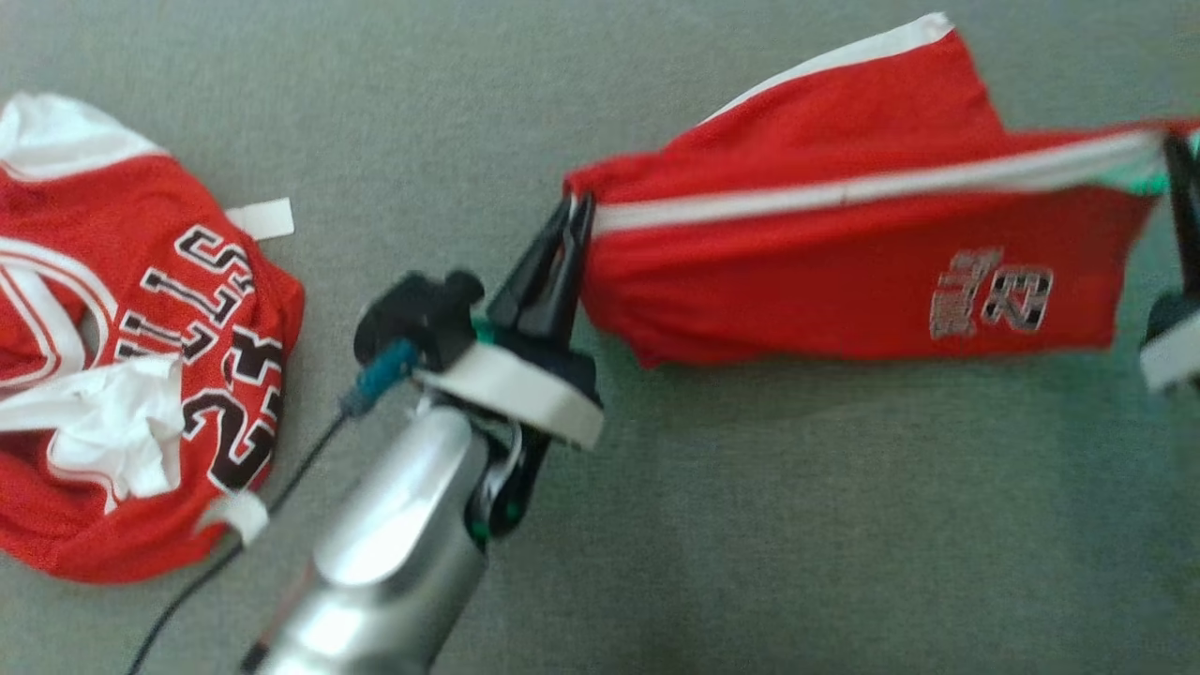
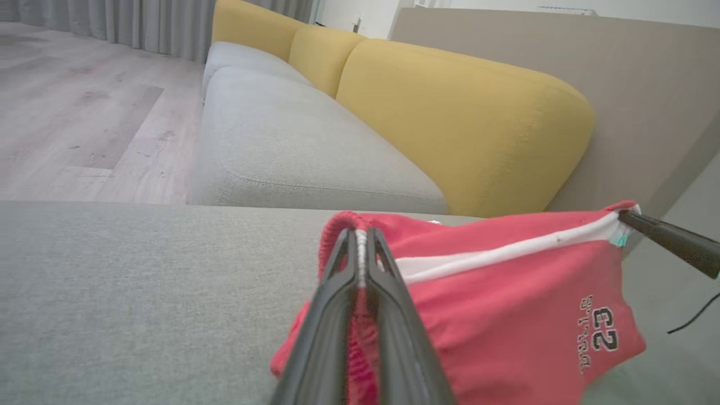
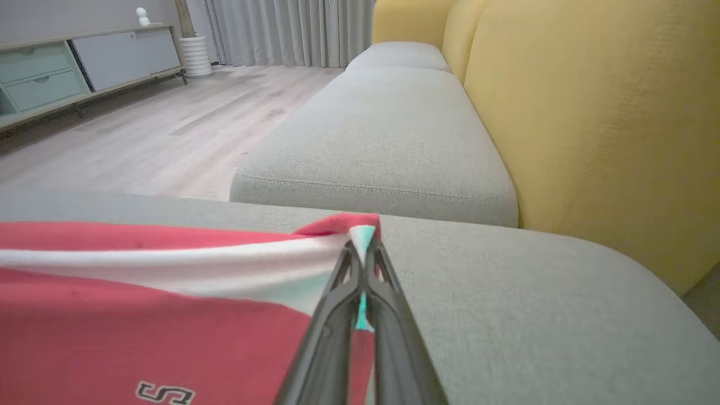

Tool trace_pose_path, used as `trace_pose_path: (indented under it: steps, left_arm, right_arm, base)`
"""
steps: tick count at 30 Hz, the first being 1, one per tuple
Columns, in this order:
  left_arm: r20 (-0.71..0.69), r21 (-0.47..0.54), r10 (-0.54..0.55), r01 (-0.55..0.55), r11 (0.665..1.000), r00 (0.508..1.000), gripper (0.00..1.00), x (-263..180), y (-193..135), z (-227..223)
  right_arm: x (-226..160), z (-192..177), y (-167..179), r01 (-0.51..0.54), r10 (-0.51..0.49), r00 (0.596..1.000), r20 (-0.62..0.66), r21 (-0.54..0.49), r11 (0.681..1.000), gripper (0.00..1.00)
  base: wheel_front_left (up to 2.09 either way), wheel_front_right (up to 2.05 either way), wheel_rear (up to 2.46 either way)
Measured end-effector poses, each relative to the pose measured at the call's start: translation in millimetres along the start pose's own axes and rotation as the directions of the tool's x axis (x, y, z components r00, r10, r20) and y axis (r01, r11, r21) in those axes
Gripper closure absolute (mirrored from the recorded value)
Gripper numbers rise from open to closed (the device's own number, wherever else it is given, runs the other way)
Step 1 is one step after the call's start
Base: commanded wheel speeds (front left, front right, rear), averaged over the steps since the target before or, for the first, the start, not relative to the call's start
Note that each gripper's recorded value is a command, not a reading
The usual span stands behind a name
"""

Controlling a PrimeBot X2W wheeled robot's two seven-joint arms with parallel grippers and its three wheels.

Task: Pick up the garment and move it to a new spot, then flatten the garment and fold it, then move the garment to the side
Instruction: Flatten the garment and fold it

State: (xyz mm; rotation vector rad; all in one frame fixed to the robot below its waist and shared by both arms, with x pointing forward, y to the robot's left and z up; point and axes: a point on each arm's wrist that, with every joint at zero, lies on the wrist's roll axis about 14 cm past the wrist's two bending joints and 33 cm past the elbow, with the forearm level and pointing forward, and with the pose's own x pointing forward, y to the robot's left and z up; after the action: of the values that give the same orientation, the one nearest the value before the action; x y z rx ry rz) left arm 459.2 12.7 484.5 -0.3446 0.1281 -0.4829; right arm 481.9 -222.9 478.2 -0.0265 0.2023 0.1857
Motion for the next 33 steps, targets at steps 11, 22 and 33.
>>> trace_pose_path:
  steps: [11,22,33]
  left_arm:
    - [-0.091,-0.075,0.082,-0.089,0.993,0.992,1.00,33,36,-29]
    - [-0.160,-0.048,0.101,-0.110,0.993,0.982,0.13,47,51,-53]
    - [0.006,0.157,0.183,-0.181,0.971,0.983,0.00,27,45,-8]
  right_arm:
    - [97,-15,14,-0.099,0.088,0.988,-0.124,-0.091,0.991,1.00]
    - [133,-39,29,-0.142,0.133,0.982,-0.133,-0.064,0.988,0.00]
    - [101,-38,24,-0.095,0.096,0.993,-0.066,0.010,0.995,0.00]
  base:
    - [0.00,0.00,0.00]
    - [0.00,0.00,0.00]
    - [0.00,0.00,0.00]
